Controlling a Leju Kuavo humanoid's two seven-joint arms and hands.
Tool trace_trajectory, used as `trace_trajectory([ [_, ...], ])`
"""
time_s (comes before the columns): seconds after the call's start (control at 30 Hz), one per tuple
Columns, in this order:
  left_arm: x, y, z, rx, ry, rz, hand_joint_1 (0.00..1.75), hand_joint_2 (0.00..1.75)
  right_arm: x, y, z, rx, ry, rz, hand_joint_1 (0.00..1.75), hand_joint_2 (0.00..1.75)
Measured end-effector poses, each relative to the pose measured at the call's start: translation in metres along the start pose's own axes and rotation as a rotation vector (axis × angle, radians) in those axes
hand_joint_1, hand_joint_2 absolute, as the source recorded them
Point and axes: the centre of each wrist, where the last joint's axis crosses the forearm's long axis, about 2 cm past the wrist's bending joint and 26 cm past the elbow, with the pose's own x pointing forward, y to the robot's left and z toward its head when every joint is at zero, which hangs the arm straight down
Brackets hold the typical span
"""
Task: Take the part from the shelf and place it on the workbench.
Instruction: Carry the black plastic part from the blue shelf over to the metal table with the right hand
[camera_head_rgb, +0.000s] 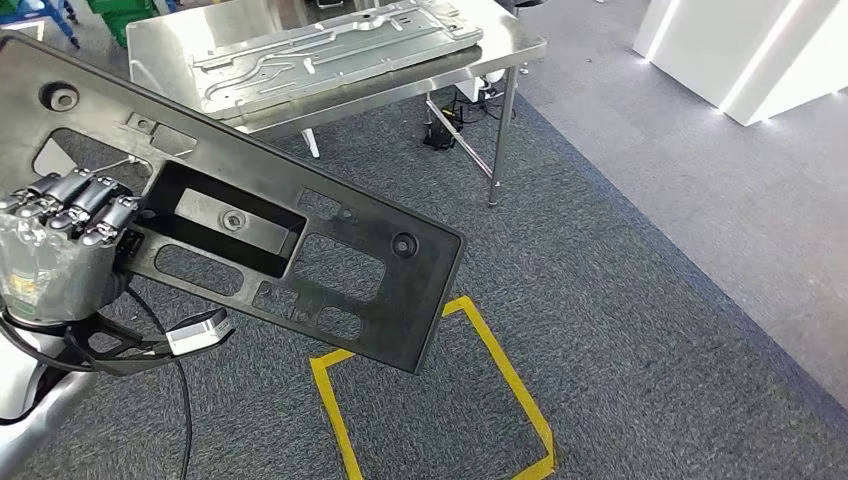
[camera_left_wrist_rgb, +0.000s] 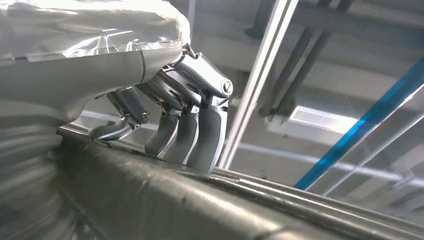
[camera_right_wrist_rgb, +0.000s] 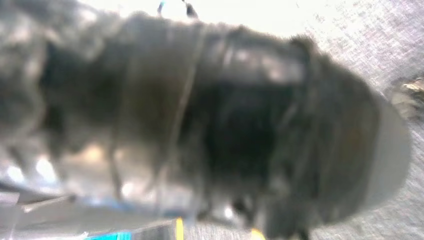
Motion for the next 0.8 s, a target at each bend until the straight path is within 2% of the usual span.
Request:
trace_trajectory([
  [0.2, -0.005, 0.002, -0.003, 0.021, -0.002, -0.016, 1.75, 1.75, 0.012, 0.005, -0.004, 0.013, -0.017, 0.003, 0.0, 0.0],
  [0.53, -0.001, 0.002, -0.004, 0.028, 0.0, -0.002, 1.75, 1.75, 0.002, 0.004, -0.001, 0.004, 0.031, -0.002, 0.0, 0.0],
  [0.8, -0.002, 0.002, -0.004, 0.024, 0.0, 0.002, 1.75, 1.75, 0.006, 0.004, -0.002, -0.002, 0.028, 0.009, 0.0, 0.0],
])
